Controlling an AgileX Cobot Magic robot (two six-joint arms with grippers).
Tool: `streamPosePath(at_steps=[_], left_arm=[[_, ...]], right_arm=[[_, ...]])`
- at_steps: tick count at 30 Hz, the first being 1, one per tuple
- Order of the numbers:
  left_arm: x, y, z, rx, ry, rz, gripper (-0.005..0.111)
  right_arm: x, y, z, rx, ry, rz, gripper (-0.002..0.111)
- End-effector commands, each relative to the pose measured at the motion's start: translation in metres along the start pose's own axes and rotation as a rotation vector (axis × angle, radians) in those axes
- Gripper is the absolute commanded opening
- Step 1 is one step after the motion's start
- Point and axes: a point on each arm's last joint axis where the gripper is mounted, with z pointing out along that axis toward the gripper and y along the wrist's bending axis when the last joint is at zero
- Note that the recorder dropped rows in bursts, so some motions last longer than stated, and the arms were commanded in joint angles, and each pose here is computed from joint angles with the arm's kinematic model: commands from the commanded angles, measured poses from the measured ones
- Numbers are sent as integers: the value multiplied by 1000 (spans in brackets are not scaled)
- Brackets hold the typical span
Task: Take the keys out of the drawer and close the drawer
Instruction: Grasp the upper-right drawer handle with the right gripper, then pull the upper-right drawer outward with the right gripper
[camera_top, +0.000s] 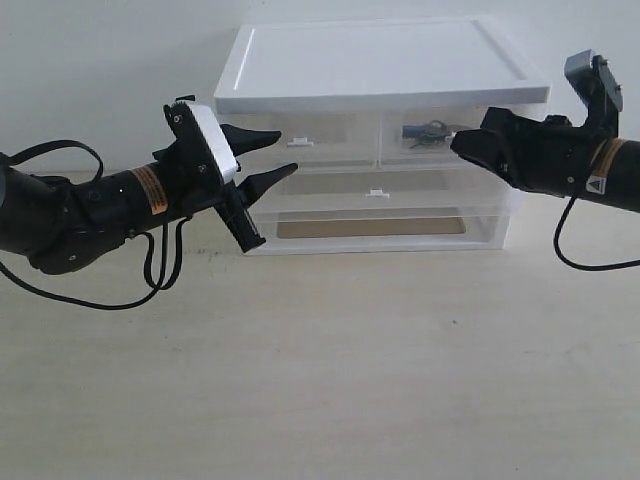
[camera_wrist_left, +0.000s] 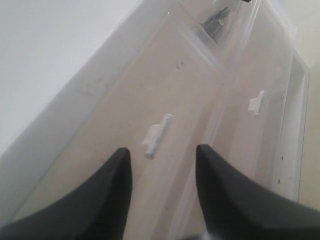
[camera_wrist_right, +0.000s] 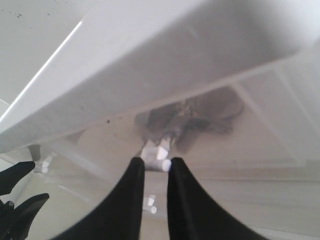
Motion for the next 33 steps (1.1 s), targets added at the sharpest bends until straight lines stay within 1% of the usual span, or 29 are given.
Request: streamPosePath(at_steps=[1, 7, 9, 13, 17, 22, 27, 29, 31, 33], left_arm=[[2, 4, 1, -23, 24, -28, 39], [2, 4, 1, -23, 24, -28, 39], [2, 4, 1, -23, 24, -28, 39], [2, 4, 1, -23, 24, -28, 39], [2, 4, 1, -23, 24, -31, 39], [2, 4, 1, -23, 24, -31, 39], [1, 3, 1, -21, 22, -31, 39], [1, 3, 1, -21, 22, -31, 39], [1, 3, 1, -21, 22, -31, 39], [1, 3, 1, -21, 22, -31, 39]], right_arm=[[-7, 8, -4, -25, 11, -49, 0], [-12, 28, -13, -65, 75, -112, 0], [-11, 33, -18, -59, 91, -122, 0], [-6, 36, -28, -17, 86, -148, 0], [2, 38, -37, -8, 93, -153, 0], [15, 41, -42, -52, 118, -130, 0], [17, 50, -45, -150, 128, -215, 0], [16, 57, -48, -175, 129, -324, 0], [11, 62, -52, -163, 122, -404, 2], [6, 67, -56, -106, 112, -443, 10]])
